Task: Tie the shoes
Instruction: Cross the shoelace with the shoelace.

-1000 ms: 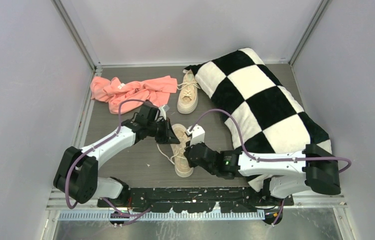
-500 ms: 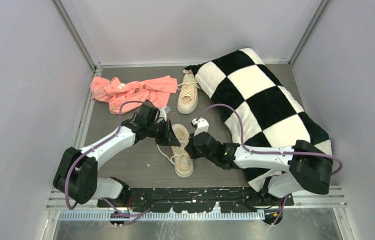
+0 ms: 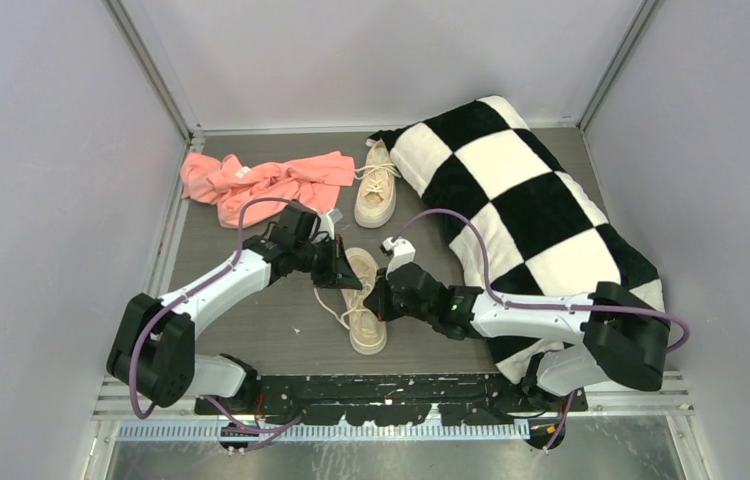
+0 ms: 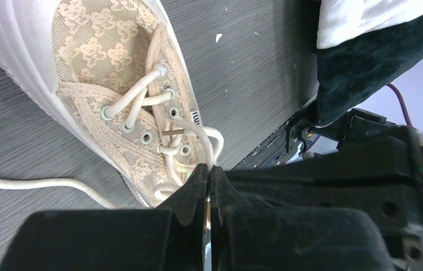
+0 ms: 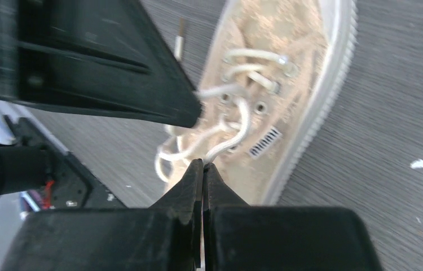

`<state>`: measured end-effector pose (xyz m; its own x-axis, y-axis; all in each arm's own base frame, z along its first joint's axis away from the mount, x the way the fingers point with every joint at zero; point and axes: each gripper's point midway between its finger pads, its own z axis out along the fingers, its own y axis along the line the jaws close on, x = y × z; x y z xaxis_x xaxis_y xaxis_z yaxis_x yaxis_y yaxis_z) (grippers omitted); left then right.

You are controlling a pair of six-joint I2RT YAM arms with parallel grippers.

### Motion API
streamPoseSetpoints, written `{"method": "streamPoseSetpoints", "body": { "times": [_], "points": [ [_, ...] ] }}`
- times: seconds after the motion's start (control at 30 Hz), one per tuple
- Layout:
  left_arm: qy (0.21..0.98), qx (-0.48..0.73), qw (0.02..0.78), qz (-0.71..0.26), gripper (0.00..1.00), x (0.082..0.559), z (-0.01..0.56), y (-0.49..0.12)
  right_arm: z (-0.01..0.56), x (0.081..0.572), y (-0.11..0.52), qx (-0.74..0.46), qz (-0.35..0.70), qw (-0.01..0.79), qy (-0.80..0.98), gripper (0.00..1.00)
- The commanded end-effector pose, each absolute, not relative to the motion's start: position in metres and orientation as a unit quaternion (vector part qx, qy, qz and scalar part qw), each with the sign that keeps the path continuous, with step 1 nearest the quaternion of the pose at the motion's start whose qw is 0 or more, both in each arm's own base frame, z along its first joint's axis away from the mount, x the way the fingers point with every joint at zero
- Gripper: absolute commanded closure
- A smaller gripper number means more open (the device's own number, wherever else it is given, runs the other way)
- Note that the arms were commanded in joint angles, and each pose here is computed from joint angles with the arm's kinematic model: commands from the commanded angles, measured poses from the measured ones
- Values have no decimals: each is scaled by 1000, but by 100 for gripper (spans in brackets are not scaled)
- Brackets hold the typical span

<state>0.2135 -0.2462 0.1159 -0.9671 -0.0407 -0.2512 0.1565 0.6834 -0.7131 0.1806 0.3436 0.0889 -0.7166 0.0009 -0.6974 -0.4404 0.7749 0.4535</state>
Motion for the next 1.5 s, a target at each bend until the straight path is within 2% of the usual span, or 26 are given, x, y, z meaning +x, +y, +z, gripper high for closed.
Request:
{"method": "streamPoseSetpoints", "body": {
  "times": [0.0,0.13,0.43,0.77,0.87,1.07,1.13,1.23,1.47],
  "points": [
    [898,43,146,-413,99,220,135,-252,165,184,371,-125,398,390,821,99],
    [901,42,150,-405,100,220,136,-249,174,186,366,-116,400,405,814,99],
    [900,41,147,-408,99,218,135,-250,112,182,361,-126,358,367,849,99],
    [898,43,143,-415,99,215,138,-250,89,178,357,-147,330,349,865,99],
    [905,36,143,-399,89,216,133,-246,85,177,357,-154,323,344,868,99],
    [912,27,136,-386,52,216,128,-243,78,179,355,-162,307,341,874,99],
    [913,25,139,-383,47,216,127,-242,77,180,353,-161,301,344,875,99],
    [916,22,142,-376,47,218,124,-240,76,182,350,-159,295,346,877,99],
    [933,0,145,-329,66,223,109,-227,86,188,344,-150,290,362,873,99]
  ]
}}
